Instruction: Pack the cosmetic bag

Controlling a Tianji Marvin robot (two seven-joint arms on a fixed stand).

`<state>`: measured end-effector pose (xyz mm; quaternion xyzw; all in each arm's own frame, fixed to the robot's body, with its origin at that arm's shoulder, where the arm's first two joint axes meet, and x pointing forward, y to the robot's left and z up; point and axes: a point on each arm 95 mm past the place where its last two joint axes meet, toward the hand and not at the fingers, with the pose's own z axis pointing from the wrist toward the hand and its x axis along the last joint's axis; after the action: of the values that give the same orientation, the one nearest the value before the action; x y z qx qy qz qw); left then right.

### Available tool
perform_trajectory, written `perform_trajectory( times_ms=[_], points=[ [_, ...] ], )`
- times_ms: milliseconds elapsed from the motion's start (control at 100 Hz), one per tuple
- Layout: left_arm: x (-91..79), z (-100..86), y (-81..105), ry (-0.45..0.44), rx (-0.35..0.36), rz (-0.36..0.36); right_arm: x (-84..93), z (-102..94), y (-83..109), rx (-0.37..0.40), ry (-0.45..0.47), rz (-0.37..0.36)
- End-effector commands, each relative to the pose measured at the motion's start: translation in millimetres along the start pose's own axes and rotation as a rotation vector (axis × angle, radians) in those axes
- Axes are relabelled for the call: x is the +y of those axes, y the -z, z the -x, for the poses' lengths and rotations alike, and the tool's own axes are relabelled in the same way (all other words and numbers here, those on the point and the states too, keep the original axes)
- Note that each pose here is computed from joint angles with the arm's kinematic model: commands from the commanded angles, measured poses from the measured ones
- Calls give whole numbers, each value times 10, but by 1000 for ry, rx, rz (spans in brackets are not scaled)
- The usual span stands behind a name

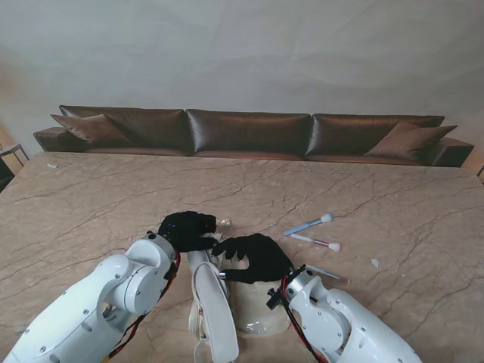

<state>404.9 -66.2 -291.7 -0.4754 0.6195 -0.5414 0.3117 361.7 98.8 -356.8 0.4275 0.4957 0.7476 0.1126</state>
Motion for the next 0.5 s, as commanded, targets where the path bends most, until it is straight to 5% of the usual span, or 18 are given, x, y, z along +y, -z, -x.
perform_trajectory(
  times_ms=[0, 490],
  points=[
    [105, -62, 27, 26, 13, 15, 21, -14, 36, -8, 12, 6],
    [-29, -66, 127, 64, 26, -55, 190, 72, 144, -87, 57, 76]
  ],
)
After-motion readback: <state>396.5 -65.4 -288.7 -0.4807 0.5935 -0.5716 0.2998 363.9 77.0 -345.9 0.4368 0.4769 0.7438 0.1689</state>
